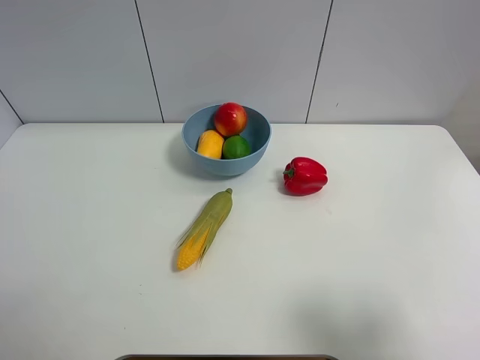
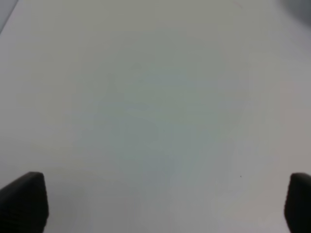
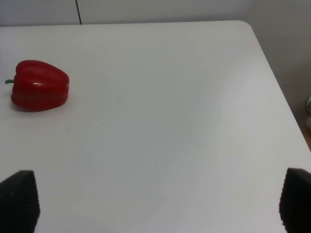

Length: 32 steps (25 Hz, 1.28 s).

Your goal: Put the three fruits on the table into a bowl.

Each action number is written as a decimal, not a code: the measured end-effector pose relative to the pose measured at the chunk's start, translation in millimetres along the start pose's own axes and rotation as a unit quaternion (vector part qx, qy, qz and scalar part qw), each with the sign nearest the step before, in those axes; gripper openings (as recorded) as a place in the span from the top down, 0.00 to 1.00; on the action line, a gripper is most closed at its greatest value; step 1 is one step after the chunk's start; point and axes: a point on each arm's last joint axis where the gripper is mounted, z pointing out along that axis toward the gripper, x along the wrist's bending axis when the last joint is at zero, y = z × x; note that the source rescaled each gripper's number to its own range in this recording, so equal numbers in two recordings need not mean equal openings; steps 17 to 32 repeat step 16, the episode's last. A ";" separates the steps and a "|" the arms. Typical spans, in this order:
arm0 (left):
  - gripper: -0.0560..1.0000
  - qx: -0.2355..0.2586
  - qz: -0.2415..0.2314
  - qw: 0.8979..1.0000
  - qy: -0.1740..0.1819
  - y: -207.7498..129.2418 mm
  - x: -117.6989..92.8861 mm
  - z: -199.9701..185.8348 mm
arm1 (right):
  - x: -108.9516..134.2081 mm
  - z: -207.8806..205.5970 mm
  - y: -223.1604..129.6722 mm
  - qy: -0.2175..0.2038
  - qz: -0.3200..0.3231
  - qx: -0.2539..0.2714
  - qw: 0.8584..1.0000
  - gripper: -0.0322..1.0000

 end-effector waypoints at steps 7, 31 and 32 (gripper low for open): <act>0.00 0.000 0.000 1.000 0.000 0.0 0.0 0.0 | 0.0 0.0 0.0 0.000 0.000 0.000 1.000 0.00; 0.00 0.000 0.000 1.000 0.000 0.0 0.0 0.0 | 0.0 0.0 0.0 0.000 0.000 0.000 1.000 0.00; 0.00 0.000 0.000 1.000 0.000 0.0 0.0 0.0 | 0.0 0.0 0.0 0.000 0.000 0.000 1.000 0.00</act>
